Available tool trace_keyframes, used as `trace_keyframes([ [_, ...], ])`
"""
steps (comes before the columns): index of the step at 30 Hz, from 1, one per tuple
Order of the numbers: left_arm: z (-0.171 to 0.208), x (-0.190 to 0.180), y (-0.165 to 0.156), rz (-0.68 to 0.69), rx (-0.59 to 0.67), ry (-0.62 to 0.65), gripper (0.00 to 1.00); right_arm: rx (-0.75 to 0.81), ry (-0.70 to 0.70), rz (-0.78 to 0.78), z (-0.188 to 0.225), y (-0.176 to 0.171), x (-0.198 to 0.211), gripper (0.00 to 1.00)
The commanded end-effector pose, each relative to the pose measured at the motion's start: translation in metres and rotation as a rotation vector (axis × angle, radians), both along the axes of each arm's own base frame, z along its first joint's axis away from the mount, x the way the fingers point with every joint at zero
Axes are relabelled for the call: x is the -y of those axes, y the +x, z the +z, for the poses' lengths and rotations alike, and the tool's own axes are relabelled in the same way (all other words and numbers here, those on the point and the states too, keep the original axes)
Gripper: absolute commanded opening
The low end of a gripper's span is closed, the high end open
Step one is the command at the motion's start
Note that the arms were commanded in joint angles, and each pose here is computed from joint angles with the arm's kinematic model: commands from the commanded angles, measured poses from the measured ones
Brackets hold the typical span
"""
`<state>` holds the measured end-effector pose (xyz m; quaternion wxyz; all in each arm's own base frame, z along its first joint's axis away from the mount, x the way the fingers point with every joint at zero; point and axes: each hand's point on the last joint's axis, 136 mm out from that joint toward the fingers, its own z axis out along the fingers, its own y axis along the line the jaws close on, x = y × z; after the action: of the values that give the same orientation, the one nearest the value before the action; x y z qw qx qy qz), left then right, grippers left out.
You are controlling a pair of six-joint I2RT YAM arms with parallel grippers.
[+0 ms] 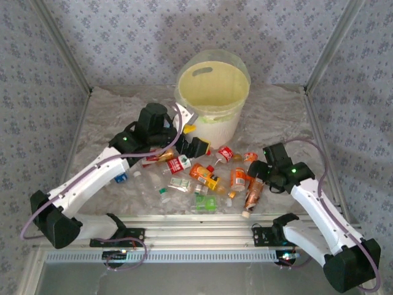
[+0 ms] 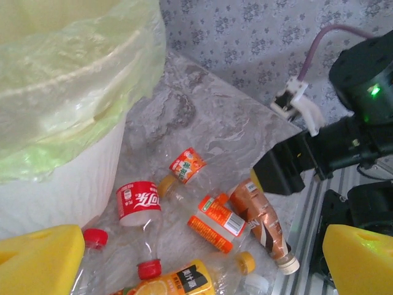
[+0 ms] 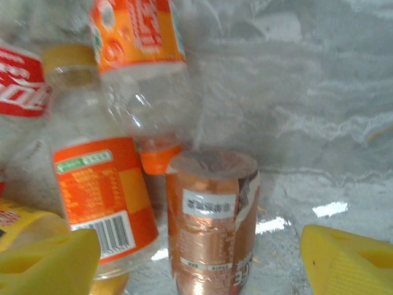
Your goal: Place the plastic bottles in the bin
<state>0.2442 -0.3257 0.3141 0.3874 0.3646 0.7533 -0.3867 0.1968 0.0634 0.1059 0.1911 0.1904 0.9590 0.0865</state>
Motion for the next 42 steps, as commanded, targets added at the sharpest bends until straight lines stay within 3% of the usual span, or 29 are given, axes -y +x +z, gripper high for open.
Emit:
trace_keyframes([
  [1,-0.003,0.01,-0.006,-0.041,0.009,-0.018,0.99,-0.056,0.05,-0.021,-0.015,-0.012,-0.006,0.87],
  [12,-0.047,0.026,-0.032,-0.049,0.021,0.139,0.99,-0.128,0.08,-0.03,-0.053,-0.029,-0.014,0.83],
  [28,-0.06,0.031,-0.031,-0.052,0.001,0.172,1.0,-0.116,0.051,-0.035,-0.075,-0.018,-0.012,0.71],
  [36,-0.05,0.025,-0.029,-0.029,0.044,0.166,1.0,-0.043,0.028,-0.055,-0.056,-0.015,-0.003,0.53],
  [42,-0.034,0.014,-0.023,0.024,0.096,0.145,1.0,0.08,-0.018,-0.012,-0.01,-0.005,0.005,0.51],
])
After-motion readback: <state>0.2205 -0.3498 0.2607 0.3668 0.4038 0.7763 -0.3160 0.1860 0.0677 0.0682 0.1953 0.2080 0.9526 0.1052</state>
